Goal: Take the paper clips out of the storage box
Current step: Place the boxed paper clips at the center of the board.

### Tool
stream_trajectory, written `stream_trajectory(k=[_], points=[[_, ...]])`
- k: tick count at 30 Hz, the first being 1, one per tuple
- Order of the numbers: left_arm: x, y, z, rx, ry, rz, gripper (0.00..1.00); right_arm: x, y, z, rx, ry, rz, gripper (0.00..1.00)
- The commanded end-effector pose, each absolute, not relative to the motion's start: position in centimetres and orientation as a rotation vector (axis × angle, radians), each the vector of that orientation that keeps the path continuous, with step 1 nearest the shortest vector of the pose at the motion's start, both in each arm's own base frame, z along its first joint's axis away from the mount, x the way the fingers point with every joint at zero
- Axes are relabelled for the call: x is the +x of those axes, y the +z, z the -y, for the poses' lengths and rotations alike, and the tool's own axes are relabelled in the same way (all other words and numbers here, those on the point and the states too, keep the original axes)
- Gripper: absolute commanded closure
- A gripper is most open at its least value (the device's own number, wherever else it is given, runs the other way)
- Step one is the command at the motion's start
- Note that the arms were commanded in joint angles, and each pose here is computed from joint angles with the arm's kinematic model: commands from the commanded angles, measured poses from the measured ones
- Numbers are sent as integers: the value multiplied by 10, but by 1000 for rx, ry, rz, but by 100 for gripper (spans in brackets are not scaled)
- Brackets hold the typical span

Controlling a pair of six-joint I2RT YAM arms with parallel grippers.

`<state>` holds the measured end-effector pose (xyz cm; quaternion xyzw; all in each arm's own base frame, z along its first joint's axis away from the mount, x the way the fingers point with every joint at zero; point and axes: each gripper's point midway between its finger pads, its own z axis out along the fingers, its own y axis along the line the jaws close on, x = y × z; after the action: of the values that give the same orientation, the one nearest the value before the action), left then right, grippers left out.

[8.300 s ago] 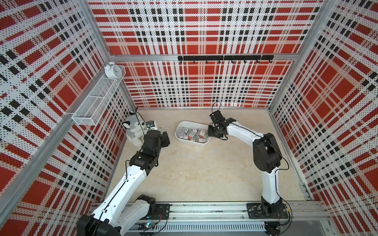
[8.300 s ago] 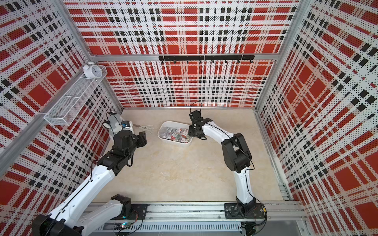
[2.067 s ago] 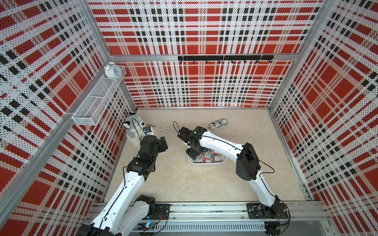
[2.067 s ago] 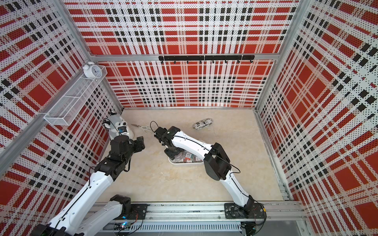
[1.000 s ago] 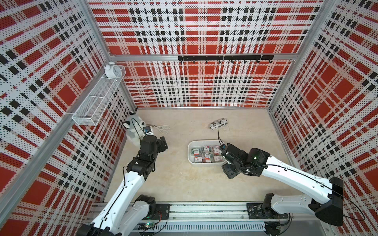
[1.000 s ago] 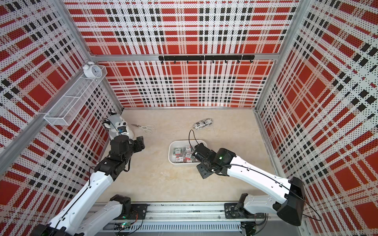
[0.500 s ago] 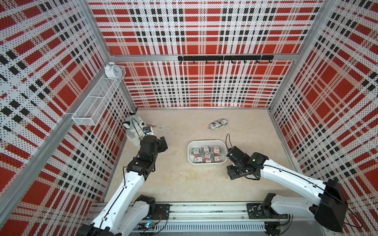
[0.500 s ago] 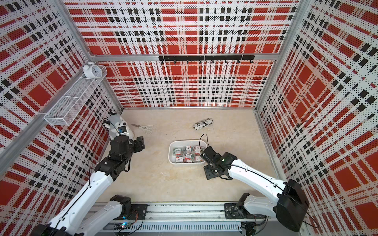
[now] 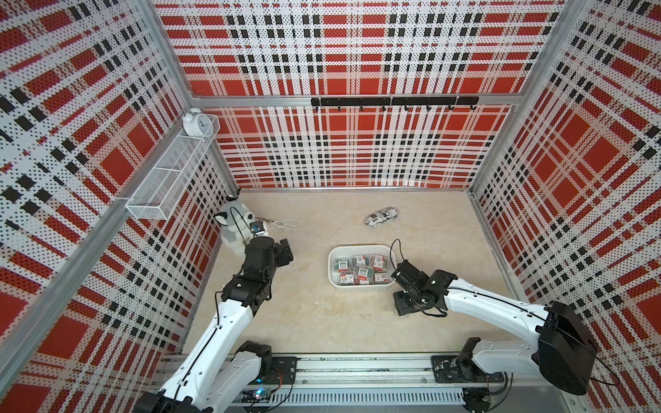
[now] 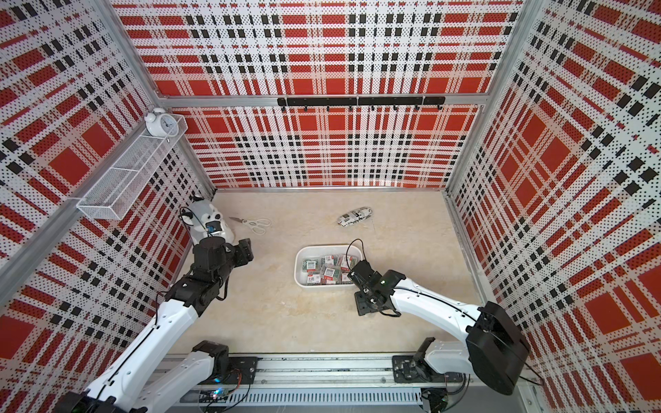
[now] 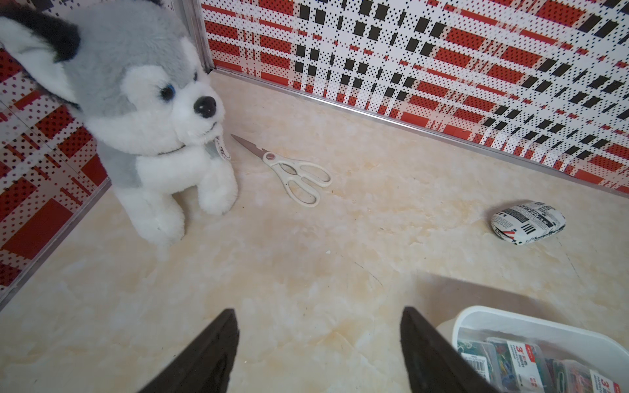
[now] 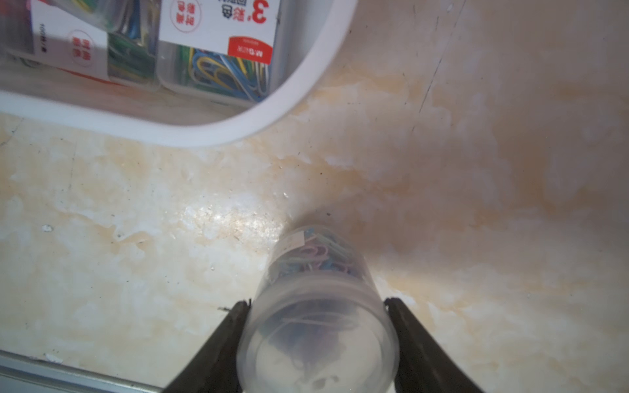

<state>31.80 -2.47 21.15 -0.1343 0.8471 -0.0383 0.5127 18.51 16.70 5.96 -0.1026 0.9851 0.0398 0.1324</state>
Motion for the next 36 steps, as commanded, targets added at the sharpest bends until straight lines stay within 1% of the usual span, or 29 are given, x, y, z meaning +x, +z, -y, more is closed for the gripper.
stream_trajectory(k=[1,14,25,30,36], points=[[319,210,24,-324,-95,-2038,23,194,58,-169,-251,115,-2833,48],[318,211,24,-320,-98,-2035,23,195,54,-172,-254,111,-2841,41],[319,211,24,-318,-107,-2035,23,195,63,-174,-261,118,-2833,20],[320,209,26,-315,-115,-2045,23,199,80,-175,-264,121,-2806,15],[321,206,27,-311,-115,-2051,23,208,112,-174,-279,98,-2749,14]])
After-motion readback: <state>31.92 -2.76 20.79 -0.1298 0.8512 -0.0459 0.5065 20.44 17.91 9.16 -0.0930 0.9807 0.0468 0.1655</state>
